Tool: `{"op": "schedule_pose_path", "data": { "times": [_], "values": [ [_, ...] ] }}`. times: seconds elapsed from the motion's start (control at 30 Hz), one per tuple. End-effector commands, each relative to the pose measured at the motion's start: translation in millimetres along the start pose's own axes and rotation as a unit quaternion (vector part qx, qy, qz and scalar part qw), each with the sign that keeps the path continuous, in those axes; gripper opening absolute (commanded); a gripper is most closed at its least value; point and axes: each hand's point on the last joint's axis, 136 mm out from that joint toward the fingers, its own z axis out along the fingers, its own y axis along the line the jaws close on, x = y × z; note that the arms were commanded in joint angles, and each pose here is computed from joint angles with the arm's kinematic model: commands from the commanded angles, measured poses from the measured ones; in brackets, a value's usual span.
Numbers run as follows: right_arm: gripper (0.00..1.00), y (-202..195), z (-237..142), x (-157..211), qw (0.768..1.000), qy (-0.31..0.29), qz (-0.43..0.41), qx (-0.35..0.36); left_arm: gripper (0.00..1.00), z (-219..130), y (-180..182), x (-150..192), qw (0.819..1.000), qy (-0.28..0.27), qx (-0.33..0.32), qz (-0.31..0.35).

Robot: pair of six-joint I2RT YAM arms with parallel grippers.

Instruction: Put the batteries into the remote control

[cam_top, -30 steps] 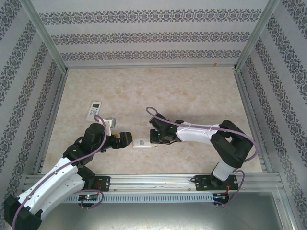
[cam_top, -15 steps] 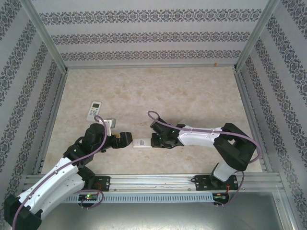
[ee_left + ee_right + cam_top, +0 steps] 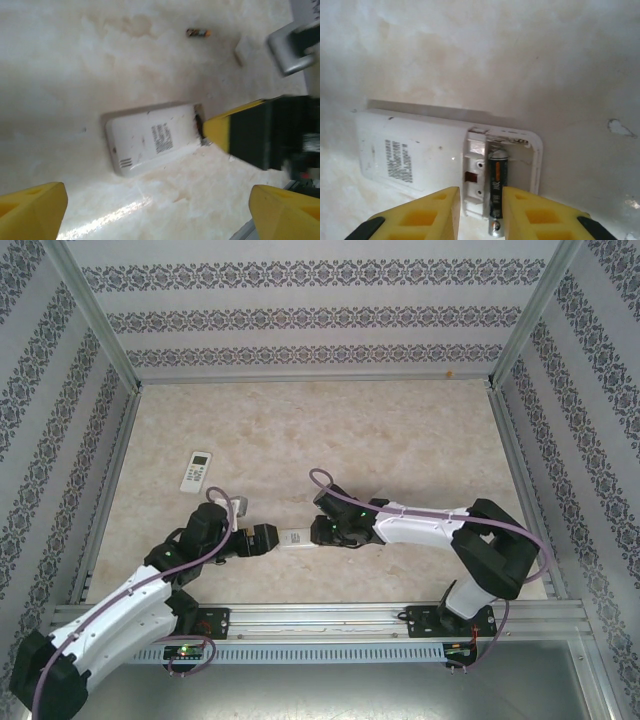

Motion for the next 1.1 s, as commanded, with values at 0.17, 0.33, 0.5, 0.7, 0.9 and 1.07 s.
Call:
{"op": "schedule_pose_path", "data": {
  "times": [0.17, 0.33, 0.5, 0.7, 0.9, 1.07],
  "values": [
    [0.27, -17, -2, 8, 1.0, -0.002, 0.001, 0.027, 0.68, 23, -3, 4, 0.999, 0.043, 0.015, -0.017],
    [0.21, -19, 1, 9, 0.999, 0.003, -0.004, 0.032, 0.64, 36, -1, 4, 0.998, 0.06, 0.009, -0.017],
    [0.15, -14, 5, 8, 1.0, 0.004, -0.004, 0.021, 0.6, 45, -2, 4, 0.997, 0.068, 0.013, -0.016],
    [0.15, -14, 10, 8, 1.0, 0.01, -0.005, 0.024, 0.57, 52, -6, 8, 0.996, 0.079, 0.031, -0.025],
    [0.15, -10, 15, 7, 1.0, 0.013, -0.005, 0.021, 0.54, 58, -4, 11, 0.995, 0.089, 0.03, -0.029],
    [0.15, -12, 15, 8, 1.0, 0.017, -0.004, 0.026, 0.54, 62, 0, 14, 0.995, 0.095, 0.023, -0.032]
  ]
}}
